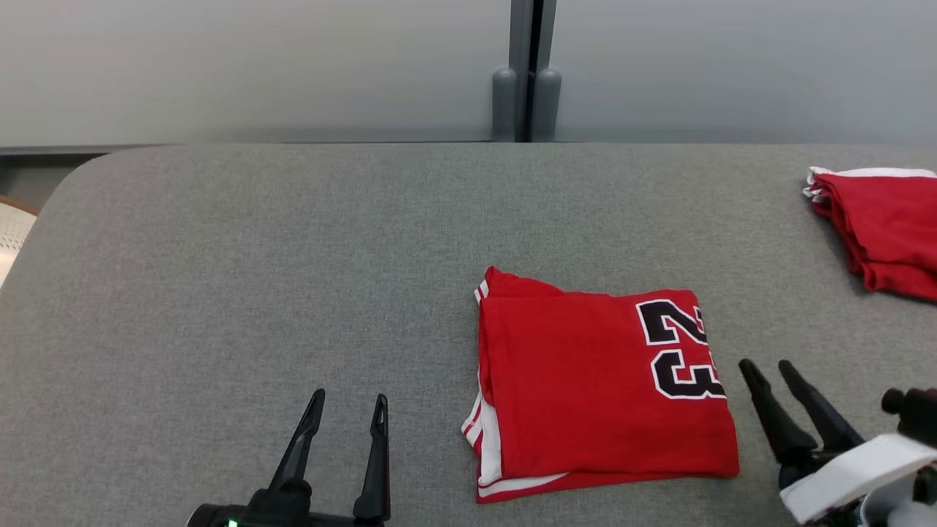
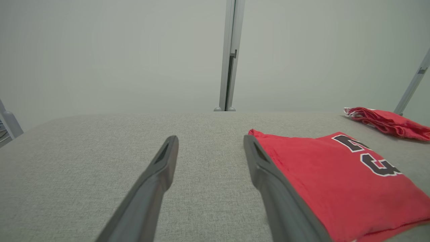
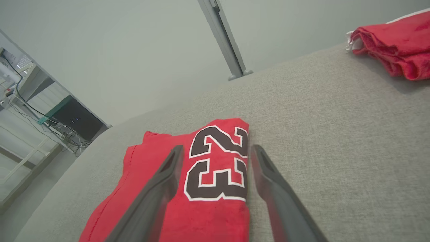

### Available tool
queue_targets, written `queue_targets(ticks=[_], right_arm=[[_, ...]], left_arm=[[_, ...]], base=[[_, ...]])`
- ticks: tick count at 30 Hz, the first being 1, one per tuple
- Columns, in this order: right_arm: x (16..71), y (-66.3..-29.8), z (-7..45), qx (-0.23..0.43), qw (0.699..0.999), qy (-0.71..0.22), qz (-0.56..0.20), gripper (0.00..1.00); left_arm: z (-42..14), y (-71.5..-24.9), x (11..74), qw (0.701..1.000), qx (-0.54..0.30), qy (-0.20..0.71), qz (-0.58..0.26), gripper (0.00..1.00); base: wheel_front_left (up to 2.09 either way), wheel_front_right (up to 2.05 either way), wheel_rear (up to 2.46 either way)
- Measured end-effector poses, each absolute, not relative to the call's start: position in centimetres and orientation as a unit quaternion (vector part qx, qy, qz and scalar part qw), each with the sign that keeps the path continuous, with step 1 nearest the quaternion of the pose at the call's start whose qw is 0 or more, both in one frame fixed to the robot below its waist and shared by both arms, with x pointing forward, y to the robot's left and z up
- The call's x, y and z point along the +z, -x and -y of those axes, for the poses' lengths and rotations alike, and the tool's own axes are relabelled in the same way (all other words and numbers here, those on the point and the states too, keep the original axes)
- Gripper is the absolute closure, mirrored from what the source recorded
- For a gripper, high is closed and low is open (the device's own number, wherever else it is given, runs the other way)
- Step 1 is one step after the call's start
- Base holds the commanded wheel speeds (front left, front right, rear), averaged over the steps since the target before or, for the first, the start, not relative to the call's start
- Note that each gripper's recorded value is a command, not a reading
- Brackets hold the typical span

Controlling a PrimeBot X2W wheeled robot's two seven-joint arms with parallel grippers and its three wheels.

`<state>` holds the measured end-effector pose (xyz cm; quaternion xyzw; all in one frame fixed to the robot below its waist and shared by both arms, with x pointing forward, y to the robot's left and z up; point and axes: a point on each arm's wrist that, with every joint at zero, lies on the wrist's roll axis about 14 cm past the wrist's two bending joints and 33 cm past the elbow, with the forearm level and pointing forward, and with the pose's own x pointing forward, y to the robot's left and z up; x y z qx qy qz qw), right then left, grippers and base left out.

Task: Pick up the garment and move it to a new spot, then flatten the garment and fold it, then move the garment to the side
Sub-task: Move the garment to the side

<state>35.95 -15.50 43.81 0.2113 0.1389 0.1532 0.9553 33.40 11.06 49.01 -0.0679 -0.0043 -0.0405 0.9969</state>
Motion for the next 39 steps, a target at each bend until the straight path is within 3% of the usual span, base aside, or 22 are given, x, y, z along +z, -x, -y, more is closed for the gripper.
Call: queue_targets(ticks=[6,14,19,20,21,23,29,39], right_arm=[[42.4,-38.1,17.0,0.137,0.922,-0.287,-0.221,0.00],[39.3,-37.9,16.6,0.125,0.845,-0.385,-0.350,0.00],[38.4,-37.9,15.9,0.132,0.821,-0.401,-0.385,0.00],[38.3,-38.1,15.8,0.133,0.820,-0.402,-0.386,0.23],[38.2,-38.2,15.7,0.134,0.818,-0.403,-0.388,0.59],[38.1,-38.4,15.2,0.139,0.814,-0.406,-0.391,1.00],[38.7,-39.8,14.9,0.151,0.823,-0.399,-0.375,1.00],[43.7,-47.2,20.4,0.146,0.918,-0.279,-0.242,1.00]], left_arm=[[-10.7,-35.1,48.4,0.997,-0.045,0.069,-0.005,0.00],[-10.5,-36.5,47.4,0.996,-0.046,0.069,-0.019,0.00],[-10.5,-37.5,47.4,0.997,-0.045,0.069,-0.015,0.00],[-10.5,-37.7,47.6,0.997,-0.043,0.068,-0.012,0.00],[-10.6,-37.8,47.7,0.997,-0.040,0.068,-0.010,0.00],[-10.8,-37.9,47.8,0.997,-0.038,0.067,-0.009,0.00],[-11.3,-37.9,47.5,0.997,-0.028,0.064,-0.012,0.00],[-9.4,-40.0,47.8,0.996,-0.061,0.068,0.001,0.00]], base=[[0.00,0.00,0.00],[0.00,0.00,0.00],[0.00,0.00,0.00],[0.00,0.00,0.00],[0.00,0.00,0.00],[0.00,0.00,0.00],[0.00,0.00,0.00],[0.00,0.00,0.00]])
